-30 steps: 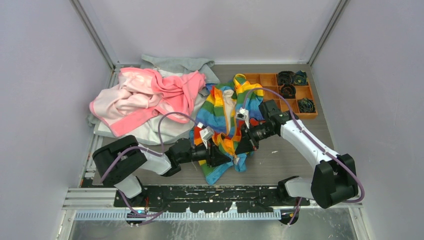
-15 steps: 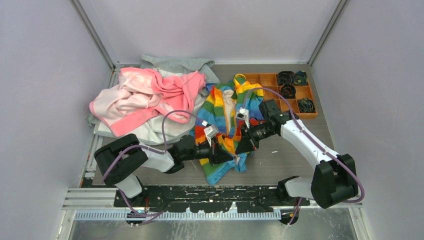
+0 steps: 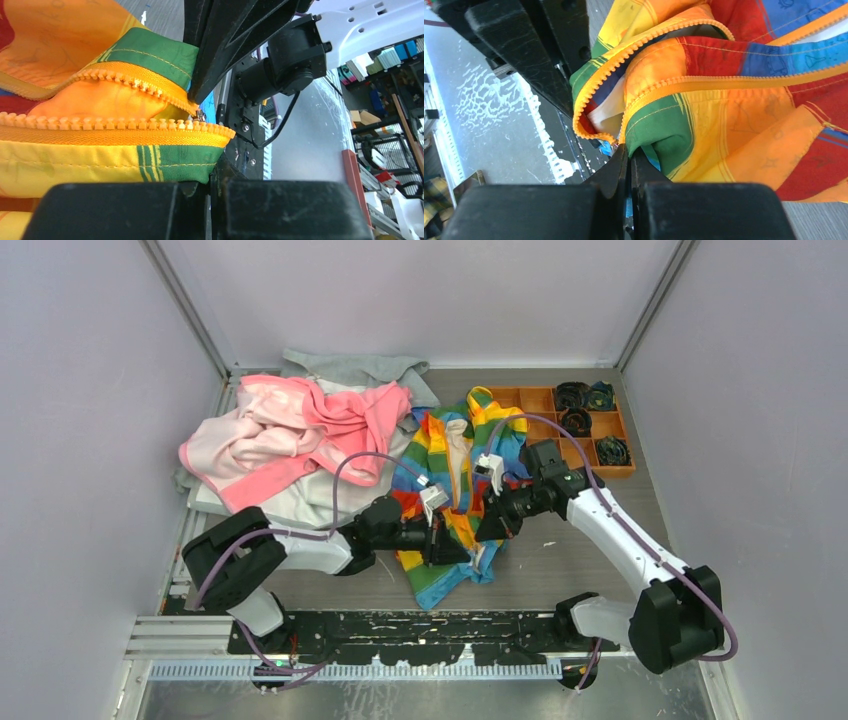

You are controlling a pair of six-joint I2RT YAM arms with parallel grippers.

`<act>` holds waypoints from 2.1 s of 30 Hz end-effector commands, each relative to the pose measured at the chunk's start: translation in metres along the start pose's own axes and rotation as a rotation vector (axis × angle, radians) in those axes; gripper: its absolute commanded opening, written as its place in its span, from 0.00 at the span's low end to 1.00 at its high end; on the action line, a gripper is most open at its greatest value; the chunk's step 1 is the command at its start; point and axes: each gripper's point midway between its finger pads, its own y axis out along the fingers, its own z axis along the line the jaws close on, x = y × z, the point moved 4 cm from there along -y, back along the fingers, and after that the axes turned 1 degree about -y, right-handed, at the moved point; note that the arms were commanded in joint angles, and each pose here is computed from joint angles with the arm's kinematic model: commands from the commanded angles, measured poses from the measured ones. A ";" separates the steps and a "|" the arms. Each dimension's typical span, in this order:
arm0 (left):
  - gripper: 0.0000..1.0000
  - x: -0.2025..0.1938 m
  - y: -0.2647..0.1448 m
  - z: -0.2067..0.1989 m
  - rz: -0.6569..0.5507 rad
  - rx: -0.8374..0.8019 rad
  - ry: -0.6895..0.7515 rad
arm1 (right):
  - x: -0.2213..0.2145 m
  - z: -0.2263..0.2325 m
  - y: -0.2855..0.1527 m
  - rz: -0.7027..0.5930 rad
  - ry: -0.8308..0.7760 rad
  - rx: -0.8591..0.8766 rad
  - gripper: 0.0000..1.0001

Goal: Zip up the jacket
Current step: Insert the zipper into the jacket.

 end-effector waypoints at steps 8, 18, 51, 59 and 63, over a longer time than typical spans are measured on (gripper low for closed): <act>0.00 -0.006 0.007 -0.007 0.101 -0.083 -0.072 | 0.022 0.027 0.001 -0.102 -0.139 0.182 0.01; 0.00 0.001 -0.003 0.016 0.081 0.011 -0.142 | 0.022 0.030 0.000 -0.125 -0.151 0.185 0.01; 0.00 -0.005 0.021 0.003 0.210 -0.098 -0.207 | 0.031 -0.011 0.008 -0.134 -0.132 -0.143 0.01; 0.00 -0.001 0.010 0.002 0.208 -0.147 -0.223 | 0.030 -0.023 0.004 -0.146 -0.101 -0.234 0.01; 0.00 0.006 0.003 0.006 0.242 -0.122 -0.221 | 0.028 -0.011 0.007 -0.138 -0.115 -0.135 0.01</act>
